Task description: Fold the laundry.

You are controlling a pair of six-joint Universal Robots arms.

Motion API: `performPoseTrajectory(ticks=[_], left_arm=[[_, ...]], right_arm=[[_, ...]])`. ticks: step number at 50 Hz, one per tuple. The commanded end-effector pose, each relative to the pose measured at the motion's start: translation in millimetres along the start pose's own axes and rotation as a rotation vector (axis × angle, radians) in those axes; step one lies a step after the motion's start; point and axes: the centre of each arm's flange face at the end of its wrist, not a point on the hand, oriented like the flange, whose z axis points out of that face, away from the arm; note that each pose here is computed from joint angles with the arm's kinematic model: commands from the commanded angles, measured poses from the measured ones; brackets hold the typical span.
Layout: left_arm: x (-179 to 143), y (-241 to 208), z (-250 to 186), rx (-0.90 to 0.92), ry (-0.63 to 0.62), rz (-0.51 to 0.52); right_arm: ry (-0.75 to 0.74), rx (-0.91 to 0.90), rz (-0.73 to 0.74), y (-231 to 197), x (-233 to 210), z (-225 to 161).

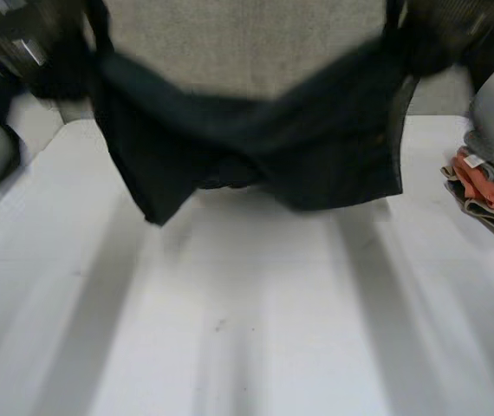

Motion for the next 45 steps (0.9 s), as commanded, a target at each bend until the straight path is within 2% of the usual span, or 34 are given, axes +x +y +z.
performPoseTrajectory(ticks=[1, 6, 10, 13, 22, 26, 32, 34, 39, 42, 45], left_arm=[[-28.5, -97.7, -4.6, 0.270, -0.104, 0.039], [-44.4, -118.4, 15.3, 0.333, -0.167, 0.055], [-52.2, -105.1, 46.8, 0.315, -0.187, 0.068], [-50.9, -77.3, 72.8, 0.256, -0.169, 0.068], [-29.8, 52.1, 130.3, 0.020, -0.089, 0.058], [-26.1, 124.9, 158.2, -0.038, -0.096, 0.099], [-23.7, 191.7, 183.1, -0.085, -0.106, 0.141], [-28.0, 210.1, 193.6, -0.089, -0.128, 0.153], [-51.7, 222.8, 201.7, -0.157, -0.263, 0.152], [-55.8, 209.7, 193.7, -0.207, -0.296, 0.125], [-51.6, 190.1, 181.2, -0.238, -0.272, 0.115]], right_arm=[[0.079, 0.233, 0.039, -85.6, 30.5, 0.4], [0.130, 0.284, 0.054, -98.8, 45.0, 10.2], [0.131, 0.246, 0.070, -80.7, 44.0, 26.8], [0.132, 0.180, 0.083, -53.2, 36.5, 41.7], [0.128, -0.039, 0.108, 56.6, 3.0, 75.4], [0.161, -0.098, 0.111, 118.5, -16.9, 90.6], [0.143, -0.069, 0.107, 179.0, -45.3, 110.3], [0.087, -0.020, 0.057, 202.2, -63.5, 126.5], [0.081, -0.101, -0.083, 228.9, -63.6, 140.6], [0.118, -0.169, -0.070, 226.3, -48.7, 139.7], [0.125, -0.184, -0.037, 209.5, -32.5, 136.6]])
